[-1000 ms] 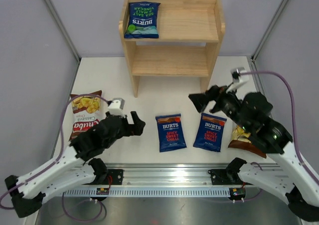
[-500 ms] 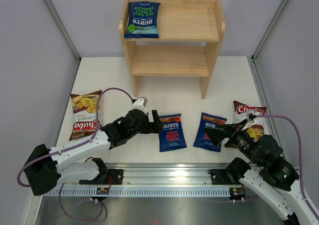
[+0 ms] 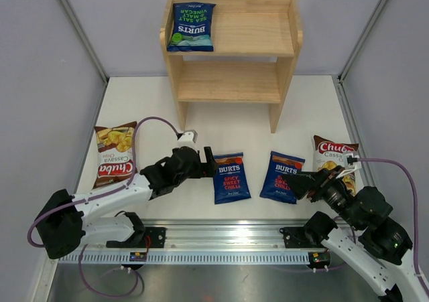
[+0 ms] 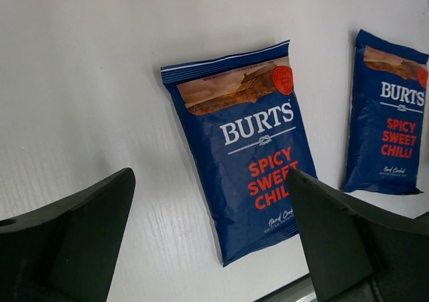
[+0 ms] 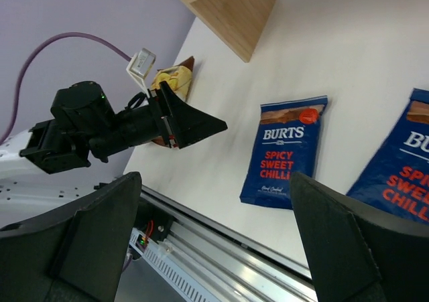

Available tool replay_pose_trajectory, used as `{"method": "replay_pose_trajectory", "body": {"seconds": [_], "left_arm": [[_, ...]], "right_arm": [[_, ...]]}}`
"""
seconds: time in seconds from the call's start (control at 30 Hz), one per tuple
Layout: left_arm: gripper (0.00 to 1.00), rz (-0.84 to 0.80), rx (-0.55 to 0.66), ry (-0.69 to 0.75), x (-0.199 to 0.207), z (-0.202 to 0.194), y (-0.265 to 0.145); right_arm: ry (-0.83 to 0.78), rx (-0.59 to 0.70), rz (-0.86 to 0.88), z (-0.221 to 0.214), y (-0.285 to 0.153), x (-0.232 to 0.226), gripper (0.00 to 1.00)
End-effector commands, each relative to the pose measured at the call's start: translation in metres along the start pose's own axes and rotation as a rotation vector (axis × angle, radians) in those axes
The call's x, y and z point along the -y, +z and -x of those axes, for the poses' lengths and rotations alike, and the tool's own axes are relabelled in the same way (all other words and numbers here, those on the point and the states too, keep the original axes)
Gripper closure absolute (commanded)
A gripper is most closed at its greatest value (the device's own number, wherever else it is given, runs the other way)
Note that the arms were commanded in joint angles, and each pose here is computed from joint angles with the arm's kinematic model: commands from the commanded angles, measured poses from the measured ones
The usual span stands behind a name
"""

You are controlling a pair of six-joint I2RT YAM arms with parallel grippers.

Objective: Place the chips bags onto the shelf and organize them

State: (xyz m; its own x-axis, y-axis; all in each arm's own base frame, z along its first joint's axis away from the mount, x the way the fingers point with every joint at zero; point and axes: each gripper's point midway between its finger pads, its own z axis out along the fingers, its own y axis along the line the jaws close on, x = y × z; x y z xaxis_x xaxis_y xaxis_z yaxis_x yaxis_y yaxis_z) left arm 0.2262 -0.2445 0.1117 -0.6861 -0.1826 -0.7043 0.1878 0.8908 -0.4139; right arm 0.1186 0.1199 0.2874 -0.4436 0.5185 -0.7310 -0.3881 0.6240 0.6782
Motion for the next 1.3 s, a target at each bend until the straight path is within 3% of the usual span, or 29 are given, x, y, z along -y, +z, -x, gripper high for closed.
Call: {"method": "replay_pose_trajectory", "body": {"seconds": [0.0,0.1,0.43,0.9,0.97,1.03,1.23,1.27], "left_arm": [[0.01,0.000,0.028,0.009,0.004,0.008,0.009],[0.01,0.064,-0.001,0.027,-0.007,0.001,0.014],[0.01,-0.023,-0.037,0.062,0.019,0.003,0.026],[0.01,0.061,-0.130,0.041,0.008,-0.027,0.074],[0.03,0.048,-0.141,0.026,0.011,-0.032,0.079],[0.11,0.042,-0.143,-0.005,0.012,-0.035,0.084],[0.20,0.153,-0.120,0.009,-0.002,-0.040,0.087],[0.28,0.158,-0.125,0.012,-0.002,-0.042,0.087]], "right_arm": [[-0.010,0.018,-0.117,0.008,-0.001,0.016,0.01],[-0.036,0.007,-0.205,0.012,-0.001,0.027,0.00],[-0.052,0.061,-0.040,0.019,-0.006,0.003,0.01],[-0.048,-0.014,-0.016,0.004,0.004,-0.002,0.00],[-0.040,-0.012,-0.012,0.003,0.005,-0.002,0.01],[-0.036,-0.013,-0.011,0.001,0.006,-0.001,0.01],[-0.032,-0.021,-0.016,-0.001,0.007,0.001,0.00],[-0.035,-0.021,-0.021,-0.001,0.007,0.002,0.00]]}}
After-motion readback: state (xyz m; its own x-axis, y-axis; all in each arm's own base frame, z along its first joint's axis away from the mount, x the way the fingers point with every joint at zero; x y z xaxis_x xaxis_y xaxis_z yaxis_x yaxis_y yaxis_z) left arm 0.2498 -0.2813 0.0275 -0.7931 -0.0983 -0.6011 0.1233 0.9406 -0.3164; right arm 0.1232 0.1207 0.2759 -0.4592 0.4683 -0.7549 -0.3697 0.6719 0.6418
